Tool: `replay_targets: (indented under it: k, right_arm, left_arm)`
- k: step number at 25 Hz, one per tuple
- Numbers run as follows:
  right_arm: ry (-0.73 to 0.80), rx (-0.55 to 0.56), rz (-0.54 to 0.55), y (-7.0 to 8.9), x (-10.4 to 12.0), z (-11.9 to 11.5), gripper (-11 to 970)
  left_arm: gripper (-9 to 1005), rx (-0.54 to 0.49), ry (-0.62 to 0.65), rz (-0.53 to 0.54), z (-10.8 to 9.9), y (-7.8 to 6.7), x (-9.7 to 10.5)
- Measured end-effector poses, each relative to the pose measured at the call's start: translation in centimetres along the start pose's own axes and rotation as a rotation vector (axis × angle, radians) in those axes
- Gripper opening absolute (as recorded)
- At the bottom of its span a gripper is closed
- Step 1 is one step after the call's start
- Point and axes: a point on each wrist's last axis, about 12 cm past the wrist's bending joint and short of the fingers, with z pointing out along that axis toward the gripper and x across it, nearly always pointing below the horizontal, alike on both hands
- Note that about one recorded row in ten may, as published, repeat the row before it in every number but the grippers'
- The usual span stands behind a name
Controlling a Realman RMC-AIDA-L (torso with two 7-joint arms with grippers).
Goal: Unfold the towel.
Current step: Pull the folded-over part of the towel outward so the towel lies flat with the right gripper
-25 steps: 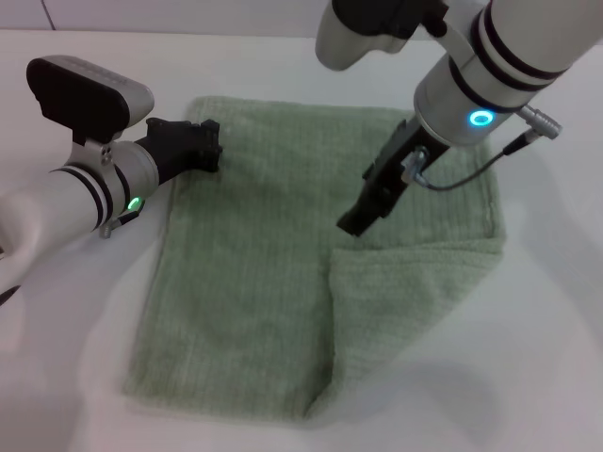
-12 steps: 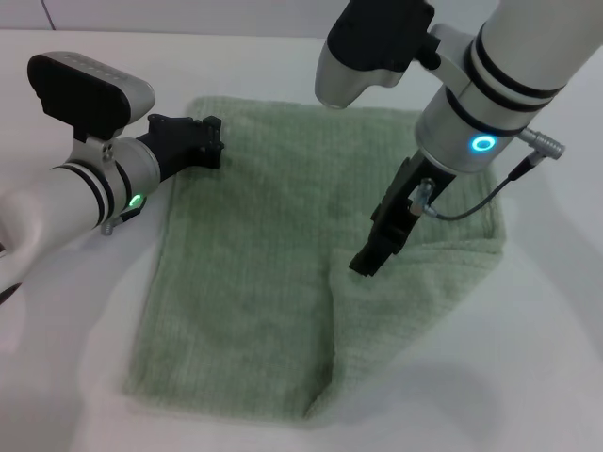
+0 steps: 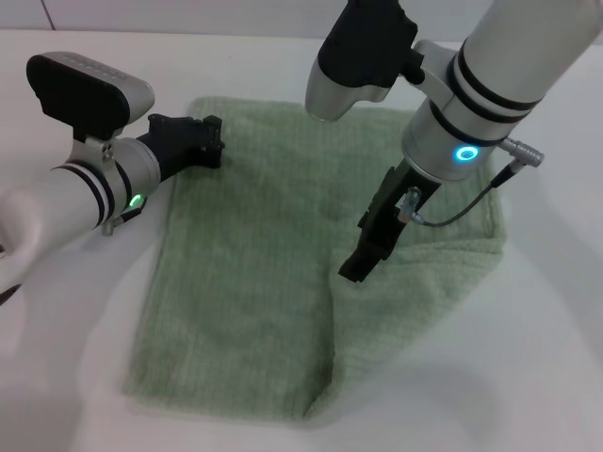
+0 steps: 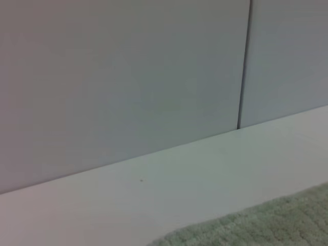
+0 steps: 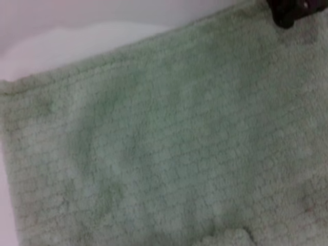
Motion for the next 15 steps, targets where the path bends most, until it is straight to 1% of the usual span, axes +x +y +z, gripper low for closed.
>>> replay_targets:
  k: [6, 15]
  right_arm:
    - [0.004, -0.020, -0.007, -0.16, -0.28, 1.00, 725]
    - [-0.003, -0.009, -0.014, -0.38, -0.42, 1.22, 680]
  left_arm:
    - [-1, 0.006, 0.000, -0.002, 0.03, -0.13, -0.04]
    - [-1, 0.006, 0.001, -0.002, 0.00, -0.13, 0.02]
